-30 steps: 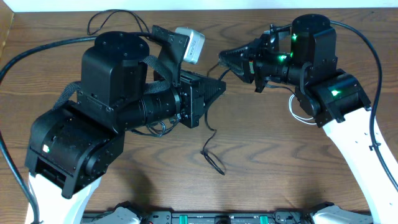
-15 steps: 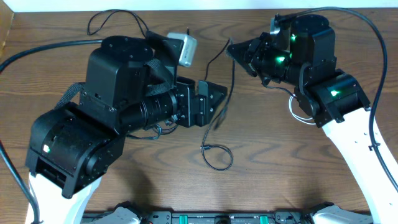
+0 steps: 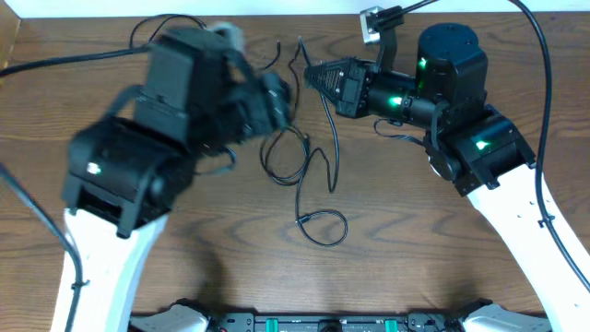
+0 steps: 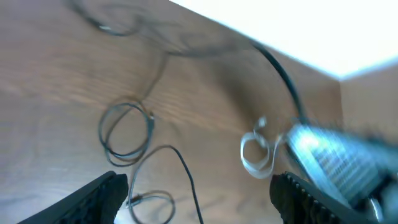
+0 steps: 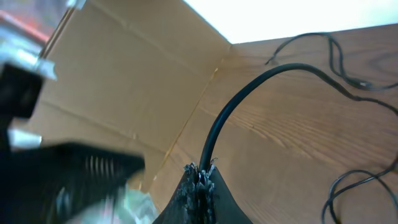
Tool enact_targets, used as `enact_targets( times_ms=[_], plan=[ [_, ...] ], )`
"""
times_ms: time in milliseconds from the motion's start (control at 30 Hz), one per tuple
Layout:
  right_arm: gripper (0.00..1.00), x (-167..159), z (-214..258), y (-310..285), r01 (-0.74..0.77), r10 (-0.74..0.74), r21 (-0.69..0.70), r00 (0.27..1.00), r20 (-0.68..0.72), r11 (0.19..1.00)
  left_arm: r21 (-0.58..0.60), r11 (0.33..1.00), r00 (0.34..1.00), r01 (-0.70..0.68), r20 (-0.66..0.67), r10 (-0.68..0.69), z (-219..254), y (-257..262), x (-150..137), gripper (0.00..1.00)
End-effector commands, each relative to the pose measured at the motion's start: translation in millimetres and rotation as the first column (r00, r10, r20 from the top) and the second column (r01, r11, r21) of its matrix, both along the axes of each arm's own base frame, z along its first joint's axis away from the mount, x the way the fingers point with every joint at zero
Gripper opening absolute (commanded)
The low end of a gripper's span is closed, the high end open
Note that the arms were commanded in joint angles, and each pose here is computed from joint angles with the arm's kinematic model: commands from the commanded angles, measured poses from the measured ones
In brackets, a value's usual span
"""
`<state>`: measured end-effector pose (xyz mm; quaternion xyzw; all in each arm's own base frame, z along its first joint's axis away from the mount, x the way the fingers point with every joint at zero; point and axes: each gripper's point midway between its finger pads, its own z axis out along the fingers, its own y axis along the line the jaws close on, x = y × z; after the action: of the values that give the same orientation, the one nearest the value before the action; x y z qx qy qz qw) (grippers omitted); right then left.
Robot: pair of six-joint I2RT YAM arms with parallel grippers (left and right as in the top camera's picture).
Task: Untangle cables
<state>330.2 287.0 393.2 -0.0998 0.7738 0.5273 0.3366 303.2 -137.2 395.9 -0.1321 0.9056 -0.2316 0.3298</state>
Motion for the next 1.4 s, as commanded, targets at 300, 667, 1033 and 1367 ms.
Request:
enact_targets(
  times_ms=[300,667,1033,1367],
  plan=[
    [0.01,-64.5,10.5,43.5,-0.340,0.373,-0.153,0.844,0.387,0.928,-0.421,0.903,0.979,-0.083,-0.203,-0.004,10.6,8.0,4.3,0.79],
    [0.01,-66.1,6.8,57.4,-0.283,0.336,-0.187,0.853,0.400,0.941,-0.476,0.877,0.973,-0.060,-0.224,-0.055,15.4,-1.9,-2.2,0.59],
    [0.01,-69.6,11.6,59.5,-0.301,0.348,-0.175,0.840,0.417,0.937,-0.474,0.878,0.973,-0.062,-0.223,-0.052,15.1,-1.4,-1.9,0.32],
    [0.01,-70.3,14.4,60.9,-0.303,0.347,-0.169,0.834,0.429,0.938,-0.474,0.878,0.973,-0.063,-0.224,-0.052,15.1,-1.3,-1.8,0.29]
  ],
)
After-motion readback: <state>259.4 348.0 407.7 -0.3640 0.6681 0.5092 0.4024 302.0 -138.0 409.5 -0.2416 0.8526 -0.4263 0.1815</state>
